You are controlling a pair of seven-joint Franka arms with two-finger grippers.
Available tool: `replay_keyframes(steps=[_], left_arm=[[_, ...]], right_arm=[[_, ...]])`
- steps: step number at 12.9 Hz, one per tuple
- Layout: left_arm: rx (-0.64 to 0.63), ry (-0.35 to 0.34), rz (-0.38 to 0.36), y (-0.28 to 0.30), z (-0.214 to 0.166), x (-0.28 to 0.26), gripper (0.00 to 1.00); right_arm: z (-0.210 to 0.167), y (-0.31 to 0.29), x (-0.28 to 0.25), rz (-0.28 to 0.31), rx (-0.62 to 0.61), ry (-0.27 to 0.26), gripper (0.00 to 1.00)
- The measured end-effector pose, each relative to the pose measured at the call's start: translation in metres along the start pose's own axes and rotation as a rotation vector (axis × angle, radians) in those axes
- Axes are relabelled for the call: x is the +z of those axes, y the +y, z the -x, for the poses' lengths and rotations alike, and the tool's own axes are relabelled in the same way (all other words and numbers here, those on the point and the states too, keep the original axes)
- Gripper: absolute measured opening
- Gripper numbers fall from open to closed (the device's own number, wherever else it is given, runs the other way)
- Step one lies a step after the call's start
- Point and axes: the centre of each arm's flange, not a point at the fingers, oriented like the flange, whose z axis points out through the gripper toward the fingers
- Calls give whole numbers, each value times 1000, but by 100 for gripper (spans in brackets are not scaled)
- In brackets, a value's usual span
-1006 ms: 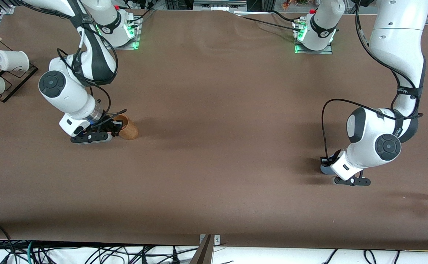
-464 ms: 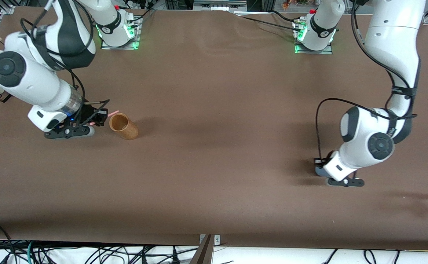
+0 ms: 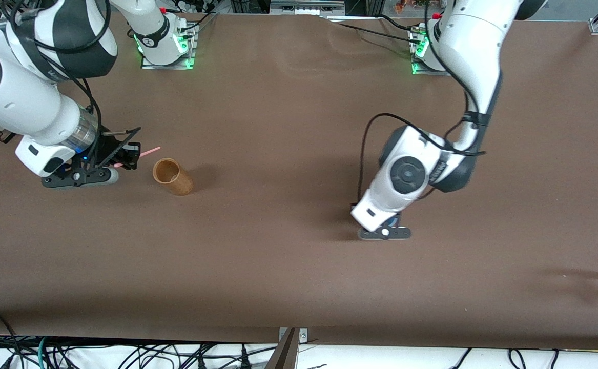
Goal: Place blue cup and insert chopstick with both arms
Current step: 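Pull the pink chopstick up with the right gripper while the left lifts the cup, then carry the blue cup with the left gripper and set it down mid-table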
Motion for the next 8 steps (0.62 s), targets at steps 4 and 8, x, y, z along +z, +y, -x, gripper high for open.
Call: replay_keyframes(steps=[4, 8], left_arm=[[-32, 10, 12, 70, 24, 16, 5], [-25, 22, 21, 125, 46, 37, 5]], right_arm=[[-1, -1, -3, -9, 0, 1, 8], [-1, -11, -11, -14, -11, 17, 8]])
